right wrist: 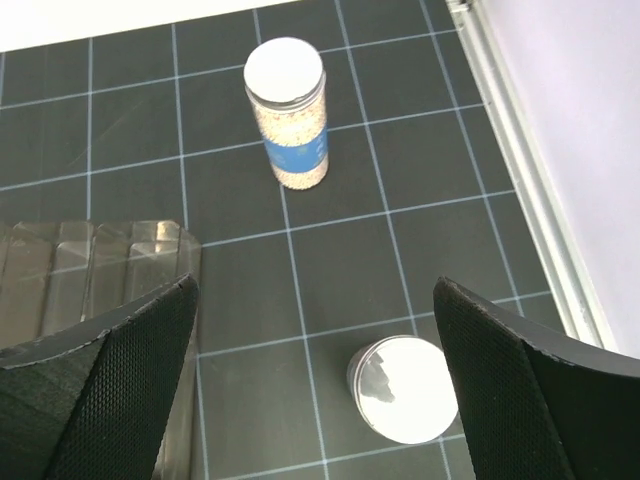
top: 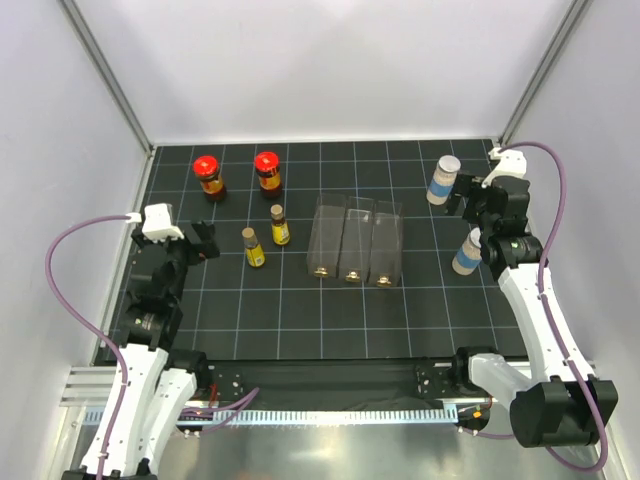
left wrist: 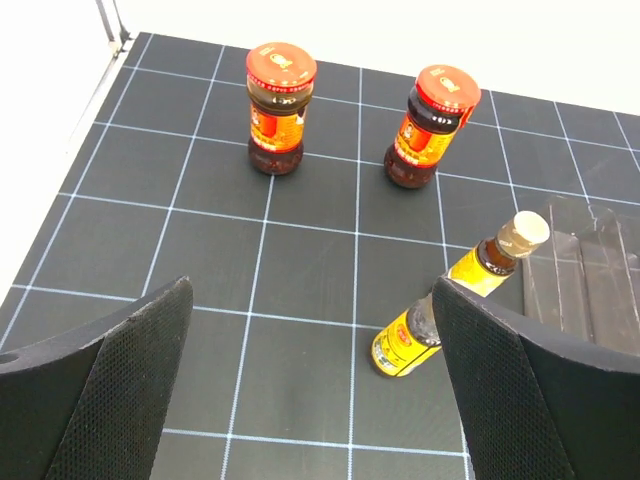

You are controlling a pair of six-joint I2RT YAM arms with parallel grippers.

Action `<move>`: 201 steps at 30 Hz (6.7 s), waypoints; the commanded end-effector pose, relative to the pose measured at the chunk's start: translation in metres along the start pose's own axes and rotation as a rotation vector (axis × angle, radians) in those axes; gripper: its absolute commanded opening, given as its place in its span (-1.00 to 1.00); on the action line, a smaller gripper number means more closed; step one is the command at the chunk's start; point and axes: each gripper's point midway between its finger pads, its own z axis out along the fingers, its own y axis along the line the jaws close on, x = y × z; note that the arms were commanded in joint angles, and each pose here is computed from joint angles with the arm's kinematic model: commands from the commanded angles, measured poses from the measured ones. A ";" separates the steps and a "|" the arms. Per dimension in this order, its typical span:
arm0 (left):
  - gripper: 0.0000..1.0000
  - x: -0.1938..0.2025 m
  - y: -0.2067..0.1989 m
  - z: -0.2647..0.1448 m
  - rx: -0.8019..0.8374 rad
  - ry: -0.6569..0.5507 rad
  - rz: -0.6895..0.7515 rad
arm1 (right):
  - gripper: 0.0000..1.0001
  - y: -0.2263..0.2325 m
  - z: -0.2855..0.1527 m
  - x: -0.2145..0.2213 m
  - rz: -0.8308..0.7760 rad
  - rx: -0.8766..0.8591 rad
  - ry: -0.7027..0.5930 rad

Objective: Organize the condiment bottles

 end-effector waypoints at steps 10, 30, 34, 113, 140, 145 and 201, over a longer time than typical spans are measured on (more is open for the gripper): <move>0.99 0.010 -0.041 -0.017 0.141 0.245 -0.209 | 0.99 0.105 -0.061 0.021 -0.509 -0.765 -0.048; 0.90 0.088 -0.091 0.005 0.167 0.628 -0.156 | 1.00 0.117 -0.074 0.065 -0.510 -0.921 0.009; 0.72 0.099 -0.086 0.031 0.064 0.639 -0.089 | 0.99 0.116 -0.075 0.063 -0.520 -0.913 -0.002; -1.00 0.025 -0.310 0.161 0.477 0.576 0.239 | 0.99 0.101 -0.075 0.050 -0.532 -0.841 -0.058; -0.38 0.079 -0.318 0.189 0.433 0.615 0.306 | 0.99 0.101 -0.075 0.052 -0.532 -0.844 -0.054; 0.11 0.074 -0.321 0.182 0.439 0.602 0.317 | 0.99 0.094 -0.072 0.050 -0.525 -0.821 -0.054; 0.36 0.085 -0.169 0.145 0.018 0.574 0.080 | 0.99 0.090 -0.068 0.054 -0.521 -0.810 -0.039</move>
